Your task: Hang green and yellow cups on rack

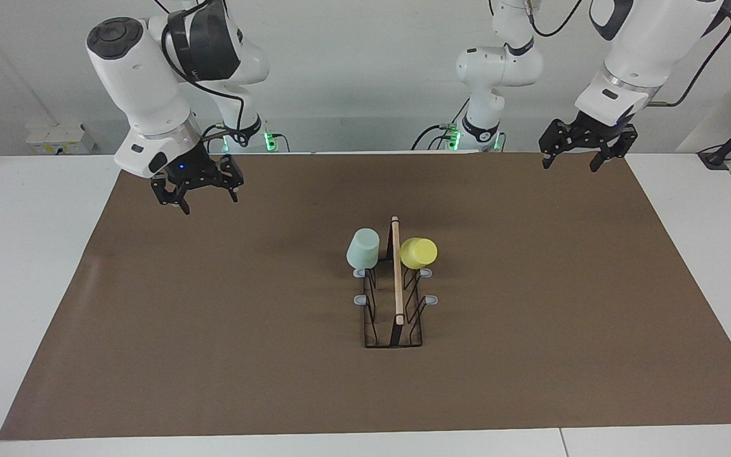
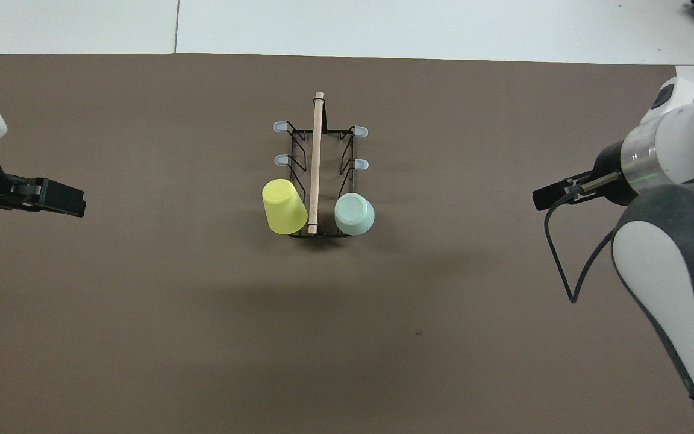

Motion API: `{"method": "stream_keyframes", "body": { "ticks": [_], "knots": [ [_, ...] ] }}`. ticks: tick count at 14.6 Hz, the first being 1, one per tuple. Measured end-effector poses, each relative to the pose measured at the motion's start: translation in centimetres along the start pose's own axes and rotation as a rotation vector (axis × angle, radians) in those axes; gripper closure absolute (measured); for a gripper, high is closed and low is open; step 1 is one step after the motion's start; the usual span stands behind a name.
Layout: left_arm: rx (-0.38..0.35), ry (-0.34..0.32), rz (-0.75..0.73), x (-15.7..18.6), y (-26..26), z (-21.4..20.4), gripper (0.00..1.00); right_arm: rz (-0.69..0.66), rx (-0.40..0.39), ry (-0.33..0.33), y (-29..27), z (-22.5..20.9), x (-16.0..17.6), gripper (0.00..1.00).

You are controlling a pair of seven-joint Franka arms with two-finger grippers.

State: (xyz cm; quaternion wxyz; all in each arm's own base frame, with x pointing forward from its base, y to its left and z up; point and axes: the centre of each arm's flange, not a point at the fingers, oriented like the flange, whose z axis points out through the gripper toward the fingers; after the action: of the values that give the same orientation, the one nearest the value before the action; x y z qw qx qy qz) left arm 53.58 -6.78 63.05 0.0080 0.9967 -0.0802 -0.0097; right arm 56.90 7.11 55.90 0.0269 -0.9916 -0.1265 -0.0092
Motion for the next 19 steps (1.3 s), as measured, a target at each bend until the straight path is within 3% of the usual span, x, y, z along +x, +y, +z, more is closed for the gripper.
{"method": "stream_keyframes", "body": {
  "ticks": [19],
  "knots": [
    [0.0, 0.0, 0.0, 0.0, 0.0, 0.0, 0.0, -0.003, 0.0, 0.005, -0.2, -0.21, 0.13, 0.0]
  ]
}}
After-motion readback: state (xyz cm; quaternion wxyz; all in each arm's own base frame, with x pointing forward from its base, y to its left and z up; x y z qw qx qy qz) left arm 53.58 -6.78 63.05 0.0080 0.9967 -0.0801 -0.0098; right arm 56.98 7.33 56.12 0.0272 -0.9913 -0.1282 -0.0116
